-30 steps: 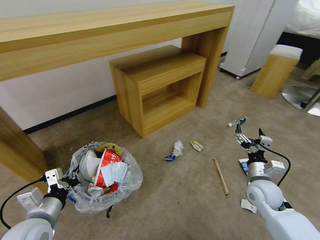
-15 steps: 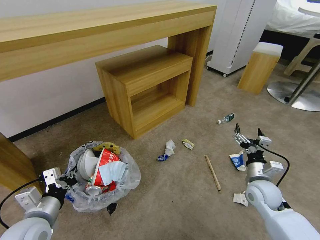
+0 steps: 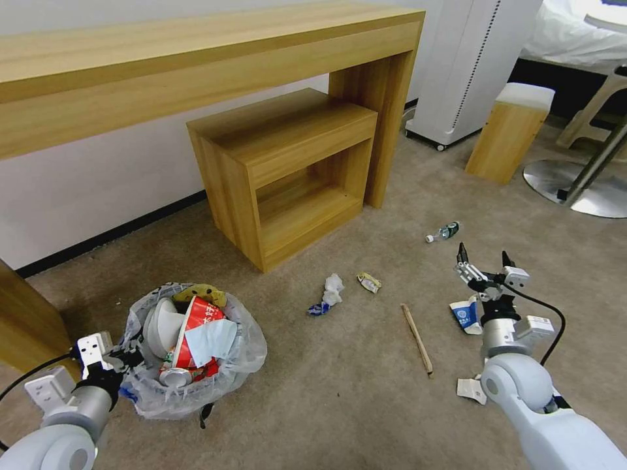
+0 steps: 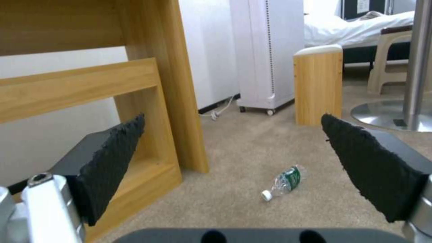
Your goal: Pick up the trash bin and place the garbage on the floor into it.
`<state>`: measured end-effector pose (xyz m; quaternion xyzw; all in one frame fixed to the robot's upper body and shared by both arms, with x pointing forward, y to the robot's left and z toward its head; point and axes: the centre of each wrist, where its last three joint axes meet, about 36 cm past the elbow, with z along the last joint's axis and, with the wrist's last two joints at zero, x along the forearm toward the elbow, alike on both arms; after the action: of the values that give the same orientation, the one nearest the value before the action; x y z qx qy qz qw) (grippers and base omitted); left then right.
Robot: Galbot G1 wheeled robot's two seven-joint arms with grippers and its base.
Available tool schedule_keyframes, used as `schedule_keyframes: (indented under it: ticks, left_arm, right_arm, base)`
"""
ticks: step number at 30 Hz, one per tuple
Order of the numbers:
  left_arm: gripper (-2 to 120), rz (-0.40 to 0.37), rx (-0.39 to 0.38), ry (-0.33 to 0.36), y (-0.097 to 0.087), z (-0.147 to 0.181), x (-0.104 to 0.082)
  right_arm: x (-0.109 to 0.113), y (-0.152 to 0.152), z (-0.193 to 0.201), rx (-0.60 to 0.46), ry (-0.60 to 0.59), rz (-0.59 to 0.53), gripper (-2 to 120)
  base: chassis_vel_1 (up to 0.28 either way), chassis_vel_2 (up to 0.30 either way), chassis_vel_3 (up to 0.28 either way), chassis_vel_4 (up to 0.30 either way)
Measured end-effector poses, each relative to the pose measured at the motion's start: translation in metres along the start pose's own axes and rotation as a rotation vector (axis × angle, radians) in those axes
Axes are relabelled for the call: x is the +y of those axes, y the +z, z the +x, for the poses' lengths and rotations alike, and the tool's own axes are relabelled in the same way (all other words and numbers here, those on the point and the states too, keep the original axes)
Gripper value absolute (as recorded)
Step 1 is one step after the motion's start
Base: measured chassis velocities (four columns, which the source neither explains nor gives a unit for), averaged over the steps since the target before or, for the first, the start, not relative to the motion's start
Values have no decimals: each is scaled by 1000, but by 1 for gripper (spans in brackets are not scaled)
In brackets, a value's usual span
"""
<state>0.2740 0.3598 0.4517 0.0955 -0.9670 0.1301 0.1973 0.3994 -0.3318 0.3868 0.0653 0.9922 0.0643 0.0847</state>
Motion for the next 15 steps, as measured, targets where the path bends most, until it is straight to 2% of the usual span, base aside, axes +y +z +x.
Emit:
schedule_keyframes:
  ticks: [7,15]
  left_arm:
    - [1,2,-1,1,0,0,0]
    - [1,5,-7,1,1,-1,1]
  right_arm:
    - [0,1,0,3,-2,1,100]
    - [-1,3,-1,1,-3,3,100]
  base:
    - [-31,29,32,-40]
    - [-122,107,117,-114]
